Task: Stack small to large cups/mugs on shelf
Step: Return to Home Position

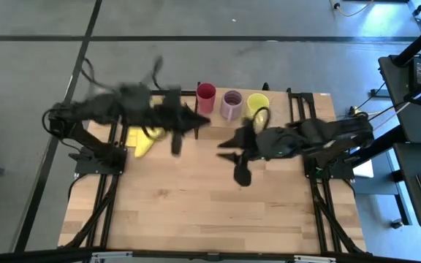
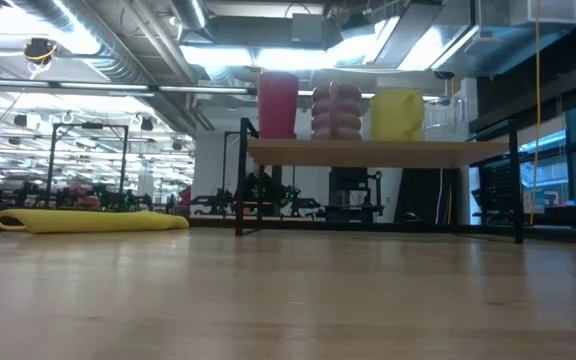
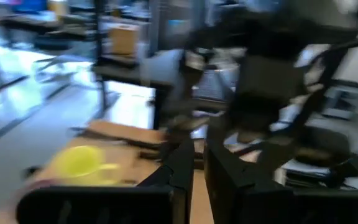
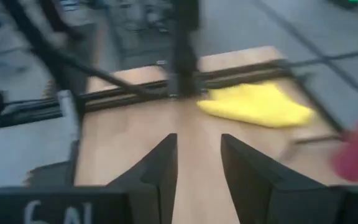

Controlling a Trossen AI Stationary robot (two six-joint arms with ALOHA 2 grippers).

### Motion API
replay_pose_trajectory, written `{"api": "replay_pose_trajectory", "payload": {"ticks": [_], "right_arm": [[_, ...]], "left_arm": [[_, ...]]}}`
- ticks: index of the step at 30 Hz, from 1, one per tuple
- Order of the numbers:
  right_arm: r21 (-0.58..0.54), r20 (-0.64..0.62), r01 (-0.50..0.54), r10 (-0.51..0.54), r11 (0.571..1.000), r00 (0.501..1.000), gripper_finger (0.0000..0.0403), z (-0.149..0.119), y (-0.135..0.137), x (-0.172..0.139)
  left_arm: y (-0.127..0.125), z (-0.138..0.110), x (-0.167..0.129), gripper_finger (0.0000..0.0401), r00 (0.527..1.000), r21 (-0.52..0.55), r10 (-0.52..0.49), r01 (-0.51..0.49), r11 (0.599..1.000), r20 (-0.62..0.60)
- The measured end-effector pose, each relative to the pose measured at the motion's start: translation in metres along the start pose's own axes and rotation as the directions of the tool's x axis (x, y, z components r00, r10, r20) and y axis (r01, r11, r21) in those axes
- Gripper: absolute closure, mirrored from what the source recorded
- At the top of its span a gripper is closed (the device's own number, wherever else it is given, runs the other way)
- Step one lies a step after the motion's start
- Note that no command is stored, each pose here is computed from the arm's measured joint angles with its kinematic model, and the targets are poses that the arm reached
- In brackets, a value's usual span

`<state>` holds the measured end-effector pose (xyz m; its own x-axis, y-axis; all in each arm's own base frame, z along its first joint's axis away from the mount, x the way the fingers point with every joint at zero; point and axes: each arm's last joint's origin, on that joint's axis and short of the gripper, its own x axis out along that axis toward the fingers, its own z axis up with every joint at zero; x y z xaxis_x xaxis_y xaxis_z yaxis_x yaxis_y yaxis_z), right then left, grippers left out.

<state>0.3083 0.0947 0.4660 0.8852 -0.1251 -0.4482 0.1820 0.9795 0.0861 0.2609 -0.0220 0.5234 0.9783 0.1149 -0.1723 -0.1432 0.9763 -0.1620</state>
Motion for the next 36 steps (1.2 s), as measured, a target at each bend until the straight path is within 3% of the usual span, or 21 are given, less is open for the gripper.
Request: {"api": "replay_pose_trajectory", "payload": {"ticks": [4, 7, 11, 13, 16, 20, 24, 29, 32, 36], "right_arm": [[0.008, 0.097, -0.262, 0.26, 0.965, 0.961, 0.0279, -0.027, -0.005, 0.026], [0.051, 0.105, -0.35, 0.344, 0.935, 0.933, 0.0279, -0.052, -0.03, 0.008], [0.085, 0.211, -0.332, 0.309, 0.94, 0.928, 0.0279, -0.082, -0.064, -0.047], [0.066, 0.31, -0.346, 0.311, 0.936, 0.899, 0.0279, -0.097, -0.077, -0.072], [0.034, 0.457, -0.374, 0.318, 0.927, 0.831, 0.0279, -0.122, -0.091, -0.091], [-0.003, 0.507, -0.354, 0.307, 0.935, 0.806, 0.0279, -0.168, -0.104, -0.089], [0.052, 0.515, -0.318, 0.247, 0.947, 0.821, 0.0279, -0.205, -0.113, -0.081], [0.04, 0.516, -0.232, 0.179, 0.972, 0.838, 0.0279, -0.242, -0.123, -0.073], [0.035, 0.58, -0.196, 0.14, 0.98, 0.802, 0.0279, -0.254, -0.128, -0.074], [0.075, 0.635, -0.219, 0.123, 0.973, 0.763, 0.0279, -0.277, -0.135, -0.073]], "left_arm": [[-0.012, -0.041, 0.016, 0.0371, 0.996, -0.04, -0.067, 0.069, 0.997, 0.055], [-0.005, -0.066, 0.001, 0.0371, 0.987, -0.105, -0.051, 0.067, 0.992, 0.15], [0.016, -0.096, -0.041, 0.0371, 0.972, -0.139, 0.001, 0.033, 0.99, 0.234], [0.026, -0.111, -0.061, 0.0371, 0.954, -0.162, 0.015, 0.036, 0.986, 0.299], [0.035, -0.141, -0.078, 0.0371, 0.923, -0.128, -0.042, 0.098, 0.987, 0.381], [0.05, -0.188, -0.093, 0.0371, 0.915, -0.149, -0.014, 0.082, 0.985, 0.404], [0.063, -0.229, -0.101, 0.0371, 0.917, -0.236, 0.026, 0.076, 0.969, 0.399], [0.077, -0.273, -0.107, 0.0371, 0.915, -0.33, 0.096, 0.042, 0.943, 0.391], [0.083, -0.29, -0.111, 0.0371, 0.913, -0.348, 0.109, 0.037, 0.937, 0.392], [0.089, -0.312, -0.113, 0.0371, 0.934, -0.282, 0.115, -0.016, 0.959, 0.338]]}}
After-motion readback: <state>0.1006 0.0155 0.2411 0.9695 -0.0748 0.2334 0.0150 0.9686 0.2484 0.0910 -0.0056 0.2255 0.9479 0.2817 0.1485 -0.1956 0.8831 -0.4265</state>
